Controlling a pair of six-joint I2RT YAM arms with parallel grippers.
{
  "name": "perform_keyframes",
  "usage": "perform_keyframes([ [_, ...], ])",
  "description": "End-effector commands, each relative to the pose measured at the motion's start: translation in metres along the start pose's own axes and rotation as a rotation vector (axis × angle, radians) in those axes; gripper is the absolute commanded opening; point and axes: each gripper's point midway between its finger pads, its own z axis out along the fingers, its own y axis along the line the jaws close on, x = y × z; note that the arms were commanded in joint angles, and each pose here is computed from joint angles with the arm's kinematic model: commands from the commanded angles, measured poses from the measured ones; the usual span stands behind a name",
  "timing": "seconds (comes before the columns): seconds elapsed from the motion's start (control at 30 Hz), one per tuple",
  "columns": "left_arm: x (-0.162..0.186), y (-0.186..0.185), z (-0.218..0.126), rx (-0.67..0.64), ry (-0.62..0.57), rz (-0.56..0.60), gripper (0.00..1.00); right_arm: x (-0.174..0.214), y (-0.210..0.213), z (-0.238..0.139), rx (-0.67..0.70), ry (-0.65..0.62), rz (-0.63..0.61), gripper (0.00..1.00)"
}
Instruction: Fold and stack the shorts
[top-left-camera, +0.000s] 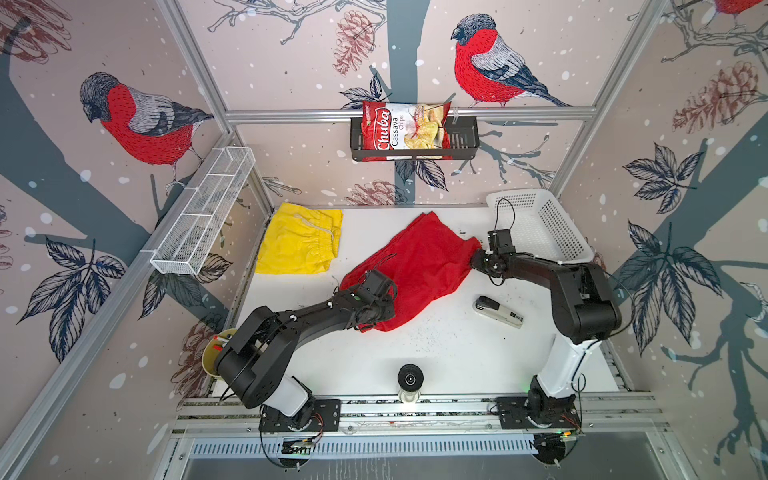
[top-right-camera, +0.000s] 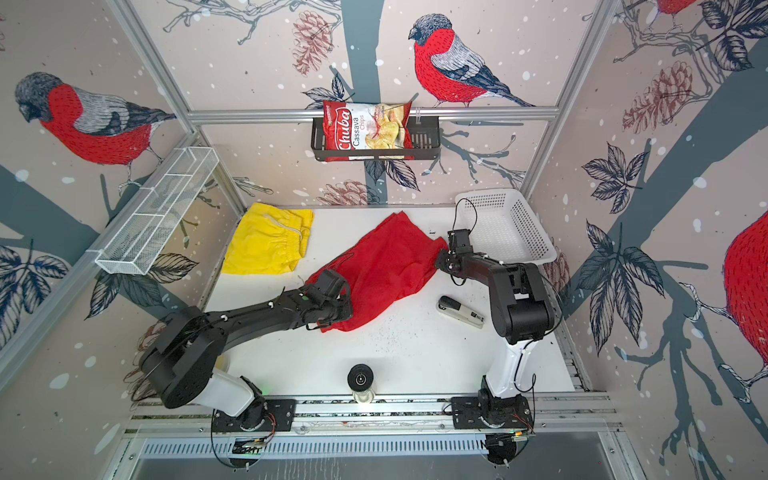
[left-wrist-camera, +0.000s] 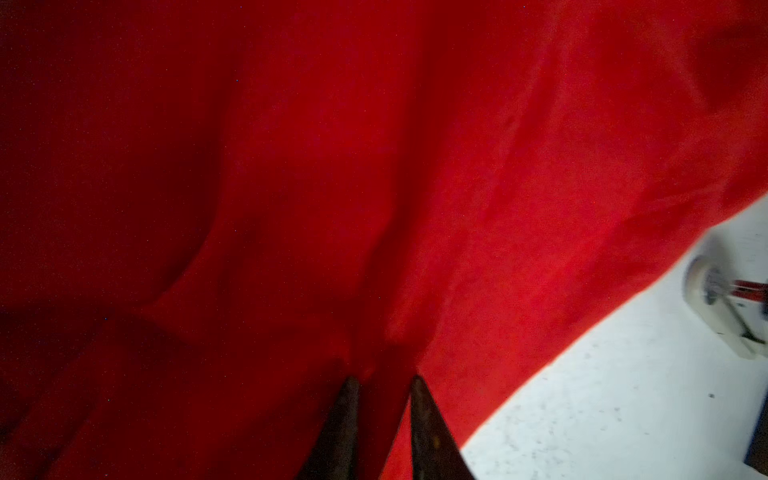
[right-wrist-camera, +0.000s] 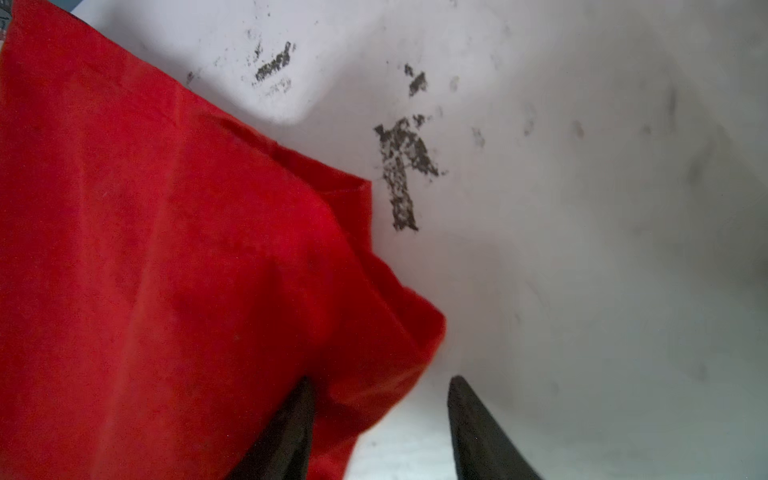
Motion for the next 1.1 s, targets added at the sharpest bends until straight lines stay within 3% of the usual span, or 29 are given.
perform_keyframes([
  [0.0,0.016,0.004,0.007,0.028,0.043,-0.027,0.24,-0.016,0.01,0.009,-0.041,-0.033,0.013,0.31],
  [0.1,0.028,0.018,0.011,-0.002,0.072,-0.038,0.24,-0.024,0.012,0.016,-0.039,-0.033,0.006,0.01],
  [0.47,0.064,0.074,0.019,-0.115,0.161,-0.079,0.22,-0.078,-0.019,0.023,0.311,-0.119,-0.095,0.0],
  [0.77,0.066,0.09,0.019,-0.138,0.163,-0.093,0.22,-0.048,-0.034,0.018,0.478,-0.079,-0.192,0.0],
  [0.8,0.065,0.091,0.019,-0.143,0.16,-0.091,0.22,-0.042,-0.036,0.015,0.474,-0.076,-0.187,0.03],
  [0.93,0.059,0.096,0.017,-0.168,0.149,-0.069,0.22,-0.029,-0.038,-0.005,0.434,-0.09,-0.157,0.43],
  [1.07,0.05,0.104,0.008,-0.228,0.117,-0.049,0.22,-0.029,-0.026,-0.035,0.375,-0.122,-0.15,0.48],
])
